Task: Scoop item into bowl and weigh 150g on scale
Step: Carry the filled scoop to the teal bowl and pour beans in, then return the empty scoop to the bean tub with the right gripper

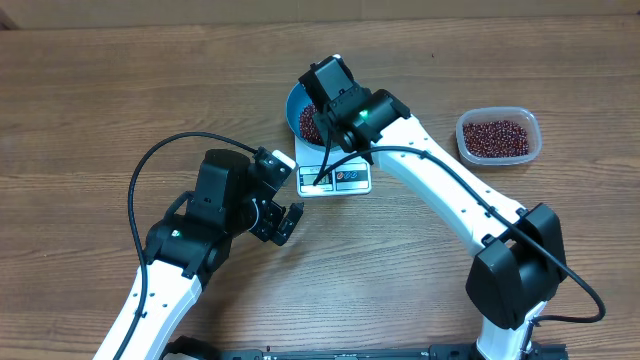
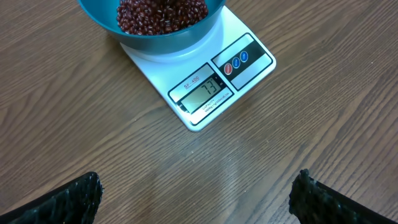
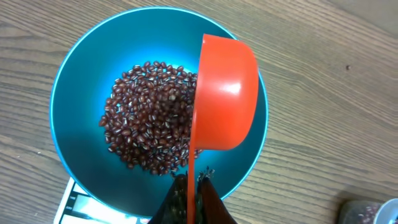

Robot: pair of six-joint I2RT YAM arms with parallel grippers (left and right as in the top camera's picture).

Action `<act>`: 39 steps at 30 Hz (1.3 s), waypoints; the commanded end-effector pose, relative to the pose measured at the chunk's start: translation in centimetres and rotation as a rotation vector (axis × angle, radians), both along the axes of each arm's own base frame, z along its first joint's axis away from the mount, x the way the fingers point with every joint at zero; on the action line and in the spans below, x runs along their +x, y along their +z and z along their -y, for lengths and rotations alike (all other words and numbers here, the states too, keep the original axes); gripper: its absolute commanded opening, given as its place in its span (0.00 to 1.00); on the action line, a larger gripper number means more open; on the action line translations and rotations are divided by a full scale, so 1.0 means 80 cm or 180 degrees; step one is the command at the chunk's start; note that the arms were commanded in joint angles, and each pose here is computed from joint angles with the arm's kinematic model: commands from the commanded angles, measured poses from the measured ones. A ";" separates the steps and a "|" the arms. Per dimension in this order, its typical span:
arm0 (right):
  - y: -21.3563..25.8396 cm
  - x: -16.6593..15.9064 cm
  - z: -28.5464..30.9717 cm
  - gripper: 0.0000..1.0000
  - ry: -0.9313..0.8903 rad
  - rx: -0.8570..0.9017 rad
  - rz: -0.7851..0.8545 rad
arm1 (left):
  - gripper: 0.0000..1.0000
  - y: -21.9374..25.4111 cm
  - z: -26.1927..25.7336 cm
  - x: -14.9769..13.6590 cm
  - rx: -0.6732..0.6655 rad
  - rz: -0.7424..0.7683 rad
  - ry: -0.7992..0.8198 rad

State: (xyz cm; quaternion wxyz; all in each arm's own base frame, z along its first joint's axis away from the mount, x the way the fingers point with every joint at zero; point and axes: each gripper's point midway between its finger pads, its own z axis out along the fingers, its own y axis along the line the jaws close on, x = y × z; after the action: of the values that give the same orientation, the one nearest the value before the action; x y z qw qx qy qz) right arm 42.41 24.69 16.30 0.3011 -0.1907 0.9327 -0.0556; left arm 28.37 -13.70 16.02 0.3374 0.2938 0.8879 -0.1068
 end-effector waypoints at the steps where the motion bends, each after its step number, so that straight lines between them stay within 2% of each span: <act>1: 0.044 0.006 0.000 0.04 -0.0058 0.0055 0.0285 | 1.00 -0.005 0.002 -0.003 0.0025 -0.0014 -0.0084; 14: 0.043 0.005 -0.001 0.04 -0.0043 0.0077 0.0270 | 0.99 -0.005 0.002 -0.003 0.0023 -0.0013 -0.0085; 24: 0.070 0.001 0.003 0.04 0.0135 0.0738 0.0034 | 1.00 -0.005 0.002 -0.003 0.0024 -0.0014 -0.0085; 32: 0.122 -0.007 0.074 0.04 -0.0049 0.1163 -0.0026 | 0.99 -0.005 0.002 -0.003 0.0024 -0.0014 -0.0085; 39: 0.125 -0.021 0.183 0.04 -0.0658 0.1112 -0.0224 | 1.00 -0.005 0.002 -0.003 0.0024 -0.0014 -0.0085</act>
State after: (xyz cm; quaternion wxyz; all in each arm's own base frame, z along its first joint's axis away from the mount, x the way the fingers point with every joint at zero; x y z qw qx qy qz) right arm 40.85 12.43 24.47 0.2781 -0.0686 0.9551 0.0761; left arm 28.38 -13.70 16.03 0.3376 0.2937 0.8879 -0.1067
